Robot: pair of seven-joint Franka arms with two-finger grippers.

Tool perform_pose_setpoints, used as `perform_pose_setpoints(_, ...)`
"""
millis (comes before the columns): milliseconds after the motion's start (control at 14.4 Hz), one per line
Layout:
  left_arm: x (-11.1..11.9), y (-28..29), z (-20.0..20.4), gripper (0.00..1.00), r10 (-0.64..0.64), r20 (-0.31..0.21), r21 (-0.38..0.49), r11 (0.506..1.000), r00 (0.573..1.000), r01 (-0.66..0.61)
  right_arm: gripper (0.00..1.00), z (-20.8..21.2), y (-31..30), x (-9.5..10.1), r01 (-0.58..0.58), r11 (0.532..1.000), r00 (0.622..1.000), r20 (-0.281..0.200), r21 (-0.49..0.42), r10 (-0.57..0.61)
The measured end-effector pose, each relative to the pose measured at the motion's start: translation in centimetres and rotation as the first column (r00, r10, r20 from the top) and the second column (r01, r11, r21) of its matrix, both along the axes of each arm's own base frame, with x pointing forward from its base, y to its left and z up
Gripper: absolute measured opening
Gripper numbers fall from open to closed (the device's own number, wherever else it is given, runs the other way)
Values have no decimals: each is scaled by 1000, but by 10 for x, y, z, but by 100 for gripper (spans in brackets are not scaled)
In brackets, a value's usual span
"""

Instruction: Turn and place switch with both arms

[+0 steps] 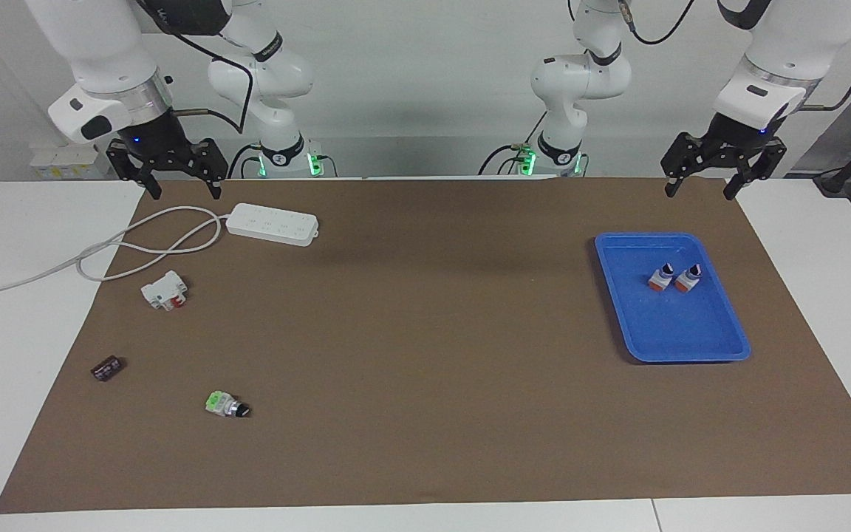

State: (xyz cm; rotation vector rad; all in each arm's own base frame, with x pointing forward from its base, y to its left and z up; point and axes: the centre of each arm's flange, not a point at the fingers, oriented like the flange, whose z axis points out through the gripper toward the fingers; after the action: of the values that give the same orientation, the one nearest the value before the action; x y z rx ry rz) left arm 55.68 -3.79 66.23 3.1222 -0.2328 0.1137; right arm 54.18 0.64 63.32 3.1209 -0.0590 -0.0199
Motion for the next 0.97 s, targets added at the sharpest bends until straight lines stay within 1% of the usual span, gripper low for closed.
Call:
perform_pose_setpoints(279, 0, 0, 0, 100, 0, 3, -1, 1000, 1000, 0, 100, 0, 0, 0, 73, 997, 997, 1, 0, -73)
perform_pose_setpoints(766, 4, -1, -5, 100, -1, -1, -4, 1000, 1000, 1, 100, -1, 1, 0, 76, 997, 997, 0, 0, -76)
perform_pose_setpoints(975, 7, -1, -12, 100, 0, -14, -3, 1000, 1000, 0, 100, -1, 1, 0, 76, 997, 997, 0, 0, -76)
